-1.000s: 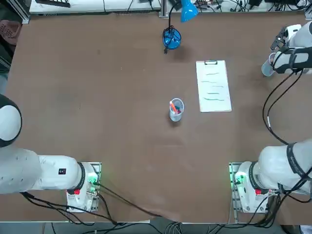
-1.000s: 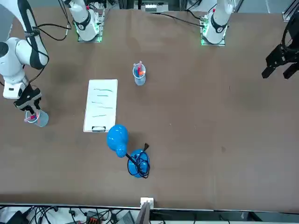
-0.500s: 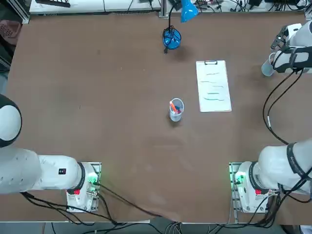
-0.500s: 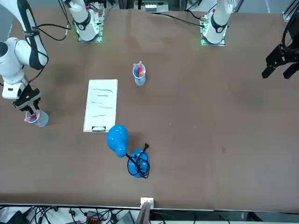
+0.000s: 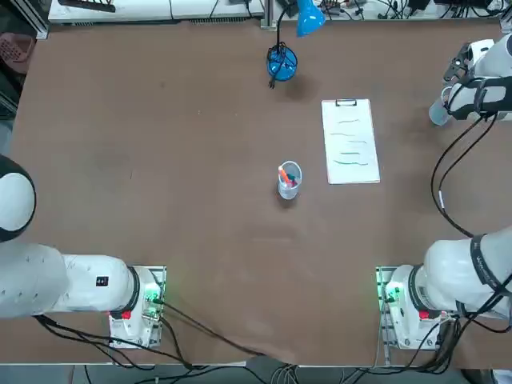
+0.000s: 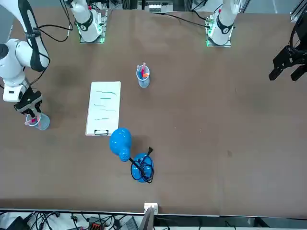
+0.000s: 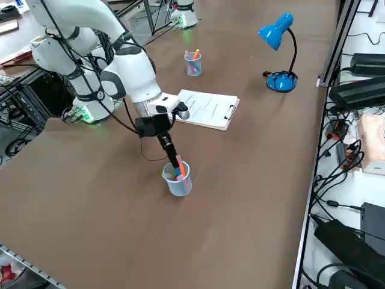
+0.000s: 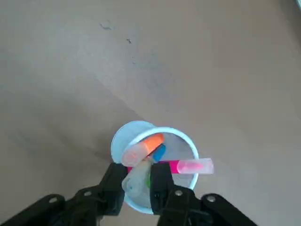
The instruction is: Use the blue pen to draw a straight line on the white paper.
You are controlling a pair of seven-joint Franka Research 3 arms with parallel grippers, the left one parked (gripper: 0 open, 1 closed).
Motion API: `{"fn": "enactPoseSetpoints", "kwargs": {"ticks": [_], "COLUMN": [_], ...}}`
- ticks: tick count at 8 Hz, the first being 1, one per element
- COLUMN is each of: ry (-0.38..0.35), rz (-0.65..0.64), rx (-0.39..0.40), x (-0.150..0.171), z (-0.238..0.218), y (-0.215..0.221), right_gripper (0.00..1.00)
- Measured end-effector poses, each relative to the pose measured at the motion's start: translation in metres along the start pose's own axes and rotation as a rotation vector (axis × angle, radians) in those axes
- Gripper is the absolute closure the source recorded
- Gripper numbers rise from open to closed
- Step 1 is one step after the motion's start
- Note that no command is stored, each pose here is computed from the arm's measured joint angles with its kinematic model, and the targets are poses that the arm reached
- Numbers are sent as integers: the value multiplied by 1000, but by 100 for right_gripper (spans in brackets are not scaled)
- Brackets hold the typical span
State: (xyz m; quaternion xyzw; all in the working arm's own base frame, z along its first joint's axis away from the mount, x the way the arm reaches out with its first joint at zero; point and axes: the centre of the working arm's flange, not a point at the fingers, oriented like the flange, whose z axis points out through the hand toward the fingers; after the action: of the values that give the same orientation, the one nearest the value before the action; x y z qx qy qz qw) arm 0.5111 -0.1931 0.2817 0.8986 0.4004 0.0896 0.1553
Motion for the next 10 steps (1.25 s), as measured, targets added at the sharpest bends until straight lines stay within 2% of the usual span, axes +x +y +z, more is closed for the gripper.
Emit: {"fn": "enactPoseSetpoints", "kwargs": {"ticks": [3, 7, 10], "ry": [3, -22, -61], "rz": [-1, 3, 23], "rx": [-7, 9, 18], "x": [2, 2, 3], "z": [-2, -9, -39], "y": [3, 15, 42], "right_gripper": [81, 81, 81]}}
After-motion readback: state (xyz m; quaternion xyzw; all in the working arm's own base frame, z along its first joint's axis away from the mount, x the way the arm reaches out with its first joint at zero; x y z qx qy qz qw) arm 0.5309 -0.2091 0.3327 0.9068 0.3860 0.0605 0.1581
